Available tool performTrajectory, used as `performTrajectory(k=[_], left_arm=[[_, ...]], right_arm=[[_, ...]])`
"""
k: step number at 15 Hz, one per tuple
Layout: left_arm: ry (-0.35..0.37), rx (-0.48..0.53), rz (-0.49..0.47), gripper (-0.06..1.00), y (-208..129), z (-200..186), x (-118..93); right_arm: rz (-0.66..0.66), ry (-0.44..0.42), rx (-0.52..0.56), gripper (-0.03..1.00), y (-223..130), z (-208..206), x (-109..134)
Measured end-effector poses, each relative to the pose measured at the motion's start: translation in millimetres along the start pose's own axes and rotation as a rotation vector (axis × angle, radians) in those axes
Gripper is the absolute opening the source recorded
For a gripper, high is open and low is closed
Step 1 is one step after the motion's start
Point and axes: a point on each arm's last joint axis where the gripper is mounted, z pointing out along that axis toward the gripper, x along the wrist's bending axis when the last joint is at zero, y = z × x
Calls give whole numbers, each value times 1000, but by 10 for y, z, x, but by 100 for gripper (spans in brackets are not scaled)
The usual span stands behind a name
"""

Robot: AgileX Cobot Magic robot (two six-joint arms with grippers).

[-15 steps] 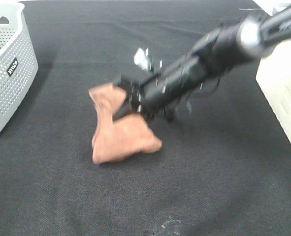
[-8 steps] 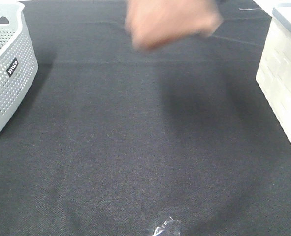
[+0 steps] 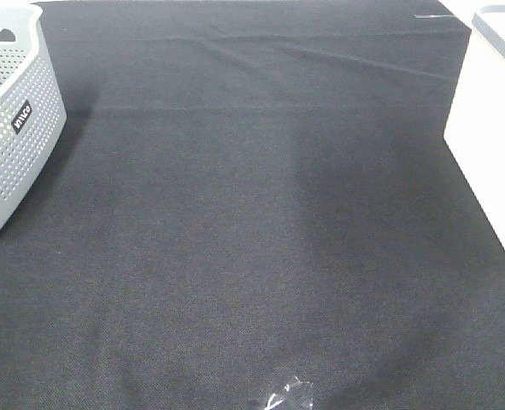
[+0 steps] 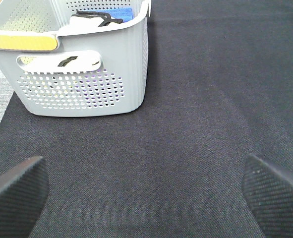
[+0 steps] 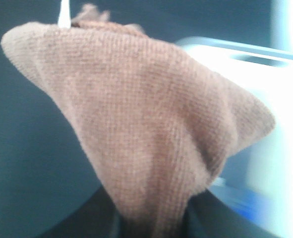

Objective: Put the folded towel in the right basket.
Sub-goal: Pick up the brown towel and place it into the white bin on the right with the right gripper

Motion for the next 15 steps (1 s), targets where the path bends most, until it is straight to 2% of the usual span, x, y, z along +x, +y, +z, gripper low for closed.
performTrajectory(k=[1, 2, 6, 10, 13, 15], left_arm=[[0, 0, 0, 99, 0, 0, 0], [0, 0, 0, 99, 0, 0, 0], [0, 0, 0, 99, 0, 0, 0], [0, 0, 0, 99, 0, 0, 0], [0, 0, 0, 99, 0, 0, 0], [1, 0, 1, 99, 0, 0, 1]], right_arm=[[-35, -90, 29, 23, -24, 7, -82], [-54, -139, 47, 23, -35, 21, -128], [-94, -293, 156, 23, -70, 387, -274], [-30, -307, 221, 23, -115, 891, -278], [89, -326, 243, 23, -162, 1059, -303], [117, -331, 246, 23, -172, 1096, -307]])
